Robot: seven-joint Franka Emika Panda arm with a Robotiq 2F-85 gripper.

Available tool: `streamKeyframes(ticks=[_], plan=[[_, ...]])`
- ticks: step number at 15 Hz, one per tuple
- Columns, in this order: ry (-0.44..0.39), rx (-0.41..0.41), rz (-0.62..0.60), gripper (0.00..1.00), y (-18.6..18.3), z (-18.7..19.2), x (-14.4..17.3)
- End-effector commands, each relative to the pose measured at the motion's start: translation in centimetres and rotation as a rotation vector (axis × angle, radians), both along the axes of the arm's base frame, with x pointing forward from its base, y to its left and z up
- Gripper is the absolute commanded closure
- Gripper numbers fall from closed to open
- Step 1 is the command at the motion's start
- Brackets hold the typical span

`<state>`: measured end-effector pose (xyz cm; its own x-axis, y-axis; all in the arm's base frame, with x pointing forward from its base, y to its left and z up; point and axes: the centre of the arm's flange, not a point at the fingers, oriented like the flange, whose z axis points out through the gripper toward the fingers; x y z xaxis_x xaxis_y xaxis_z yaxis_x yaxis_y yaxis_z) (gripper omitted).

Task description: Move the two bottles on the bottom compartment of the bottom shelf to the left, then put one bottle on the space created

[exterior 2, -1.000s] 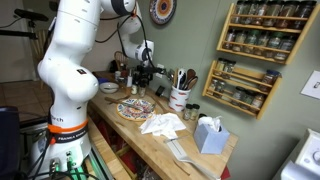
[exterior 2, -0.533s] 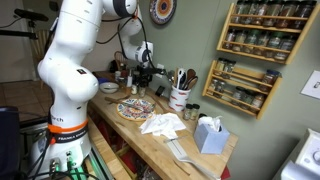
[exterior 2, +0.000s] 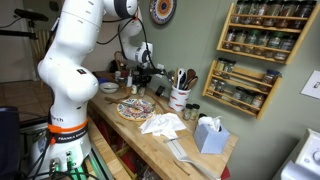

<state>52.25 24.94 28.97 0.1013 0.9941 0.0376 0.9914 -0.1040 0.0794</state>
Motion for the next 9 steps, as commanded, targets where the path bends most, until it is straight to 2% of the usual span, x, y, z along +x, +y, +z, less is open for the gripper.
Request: streamKeyframes(ticks=[1,9], plan=[[-0.009,-0.032,-0.014,0.69,0.3,0.4,-0.8],[-0.021,-0.066,-0.033,0.69,0.2,2.0,-1.9]])
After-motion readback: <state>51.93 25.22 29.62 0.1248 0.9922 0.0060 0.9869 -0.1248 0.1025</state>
